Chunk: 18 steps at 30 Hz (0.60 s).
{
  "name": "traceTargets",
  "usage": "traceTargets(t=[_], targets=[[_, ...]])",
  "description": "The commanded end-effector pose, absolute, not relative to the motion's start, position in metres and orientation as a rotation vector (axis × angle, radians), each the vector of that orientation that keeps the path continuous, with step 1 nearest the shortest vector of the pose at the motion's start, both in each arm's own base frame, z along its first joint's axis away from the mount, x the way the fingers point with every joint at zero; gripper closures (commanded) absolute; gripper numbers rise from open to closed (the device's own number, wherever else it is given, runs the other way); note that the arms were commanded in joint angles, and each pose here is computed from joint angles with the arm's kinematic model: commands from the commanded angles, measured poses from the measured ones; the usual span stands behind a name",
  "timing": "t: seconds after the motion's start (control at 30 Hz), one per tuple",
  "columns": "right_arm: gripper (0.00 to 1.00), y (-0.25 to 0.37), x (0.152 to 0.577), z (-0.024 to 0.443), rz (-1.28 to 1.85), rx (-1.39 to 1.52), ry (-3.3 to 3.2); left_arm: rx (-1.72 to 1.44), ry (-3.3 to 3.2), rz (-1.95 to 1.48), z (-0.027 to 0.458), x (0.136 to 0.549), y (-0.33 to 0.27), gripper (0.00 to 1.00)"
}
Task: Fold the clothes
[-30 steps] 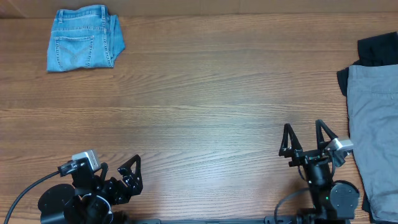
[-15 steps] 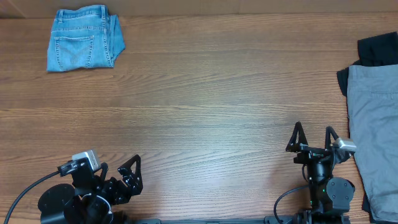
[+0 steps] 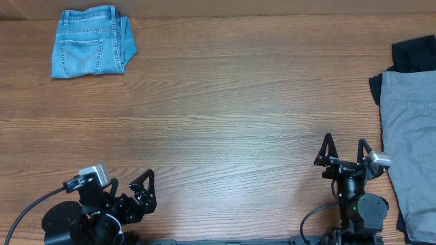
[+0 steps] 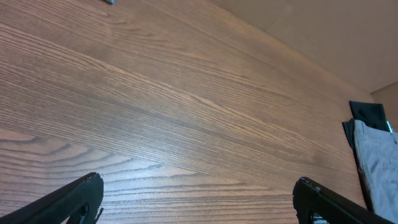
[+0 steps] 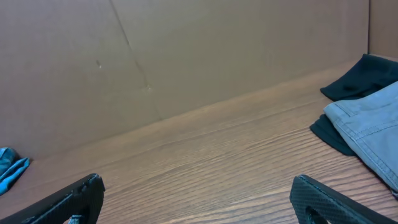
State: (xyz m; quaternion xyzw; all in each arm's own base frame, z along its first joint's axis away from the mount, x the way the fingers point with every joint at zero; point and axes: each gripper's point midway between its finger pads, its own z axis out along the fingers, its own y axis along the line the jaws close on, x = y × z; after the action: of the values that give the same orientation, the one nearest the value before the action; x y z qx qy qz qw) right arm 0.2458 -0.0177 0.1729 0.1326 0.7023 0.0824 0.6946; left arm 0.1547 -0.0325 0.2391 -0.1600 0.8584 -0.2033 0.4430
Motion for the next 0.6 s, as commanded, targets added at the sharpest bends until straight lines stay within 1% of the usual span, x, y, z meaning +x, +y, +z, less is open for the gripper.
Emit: traceTargets(t=[0.0,0.33,0.37,0.4,0.57], targets=[[0.0,-0.021,0.246,0.17,0.165,0.304,1.565,-0.407,2.126,-0.506,0.239,0.154,-0.032,0.0],[0.0,-0.021,0.246,0.17,0.165,0.304,1.565,-0.407,2.127,-0.506,0.239,0.154,-0.032,0.0],[0.0,-0.021,0.246,0.17,0.165,0.304,1.565,-0.404,2.123,-0.484,0.239,0.155,-0.029,0.0],[0.0,-0.021,0.246,0.17,0.165,0.305,1.565,-0.446,2.109,-0.382,0.238,0.157,-0.014,0.0],[0.0,-0.021,0.246,0.17,0.165,0.305,1.565,-0.44,2.117,-0.38,0.224,0.163,-0.013,0.0]])
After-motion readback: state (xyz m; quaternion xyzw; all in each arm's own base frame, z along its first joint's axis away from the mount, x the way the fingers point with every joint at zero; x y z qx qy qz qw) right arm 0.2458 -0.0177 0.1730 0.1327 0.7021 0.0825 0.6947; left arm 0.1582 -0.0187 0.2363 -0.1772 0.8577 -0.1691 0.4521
